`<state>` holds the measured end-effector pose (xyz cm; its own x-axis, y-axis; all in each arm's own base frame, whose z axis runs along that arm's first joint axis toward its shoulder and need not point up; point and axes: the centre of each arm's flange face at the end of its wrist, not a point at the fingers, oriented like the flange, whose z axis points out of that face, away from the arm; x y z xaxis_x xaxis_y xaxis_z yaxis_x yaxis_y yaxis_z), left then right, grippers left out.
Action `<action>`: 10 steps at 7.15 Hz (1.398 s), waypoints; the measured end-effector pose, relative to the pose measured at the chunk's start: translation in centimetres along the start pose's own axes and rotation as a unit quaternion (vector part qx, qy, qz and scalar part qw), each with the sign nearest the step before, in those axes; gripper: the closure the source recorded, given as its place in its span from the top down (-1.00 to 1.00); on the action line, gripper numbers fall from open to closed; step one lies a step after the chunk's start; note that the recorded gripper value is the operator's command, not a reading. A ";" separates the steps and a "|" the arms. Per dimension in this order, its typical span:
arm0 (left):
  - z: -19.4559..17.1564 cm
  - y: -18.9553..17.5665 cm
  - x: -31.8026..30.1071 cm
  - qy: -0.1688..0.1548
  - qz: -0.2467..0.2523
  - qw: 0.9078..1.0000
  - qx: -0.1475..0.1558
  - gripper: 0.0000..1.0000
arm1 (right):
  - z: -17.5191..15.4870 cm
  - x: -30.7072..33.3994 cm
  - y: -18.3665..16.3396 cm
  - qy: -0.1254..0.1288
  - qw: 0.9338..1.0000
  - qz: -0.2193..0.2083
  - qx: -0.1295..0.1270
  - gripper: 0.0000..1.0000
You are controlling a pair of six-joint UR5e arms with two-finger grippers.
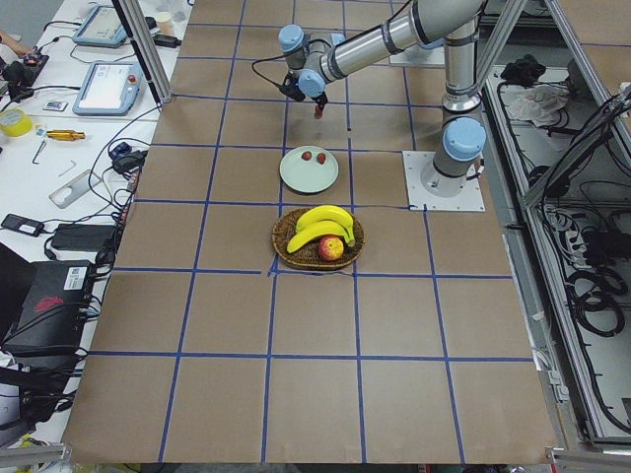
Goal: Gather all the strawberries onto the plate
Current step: 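Reach the left gripper to the last strawberry and grasp it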
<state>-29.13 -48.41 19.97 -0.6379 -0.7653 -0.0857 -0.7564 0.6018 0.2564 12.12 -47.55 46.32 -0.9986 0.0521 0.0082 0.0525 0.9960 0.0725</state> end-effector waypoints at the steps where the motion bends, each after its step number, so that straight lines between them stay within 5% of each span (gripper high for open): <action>1: 0.6 0.6 0.1 -0.005 0.006 1.000 0.001 1.00 | 0.0 0.0 0.0 0.000 1.000 0.000 0.000 1.00; 5: 3.2 0.4 -0.1 -0.024 0.007 1.000 -0.002 0.96 | -0.1 0.1 0.0 0.000 1.000 0.001 0.001 1.00; 7: 3.6 0.2 0.1 -0.023 0.009 1.000 -0.002 -0.07 | 0.0 0.0 0.0 0.000 1.000 0.000 0.000 1.00; 10: 3.7 0.3 0.0 -0.024 0.010 1.000 -0.004 -0.76 | 0.0 0.1 0.0 0.001 1.000 0.001 0.000 1.00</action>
<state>-29.88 -47.40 16.45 -0.6589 -0.7416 -0.1262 -0.7427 0.6148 0.2653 12.03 -47.57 46.33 -0.9985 0.0534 0.0107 0.0540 0.9959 0.0723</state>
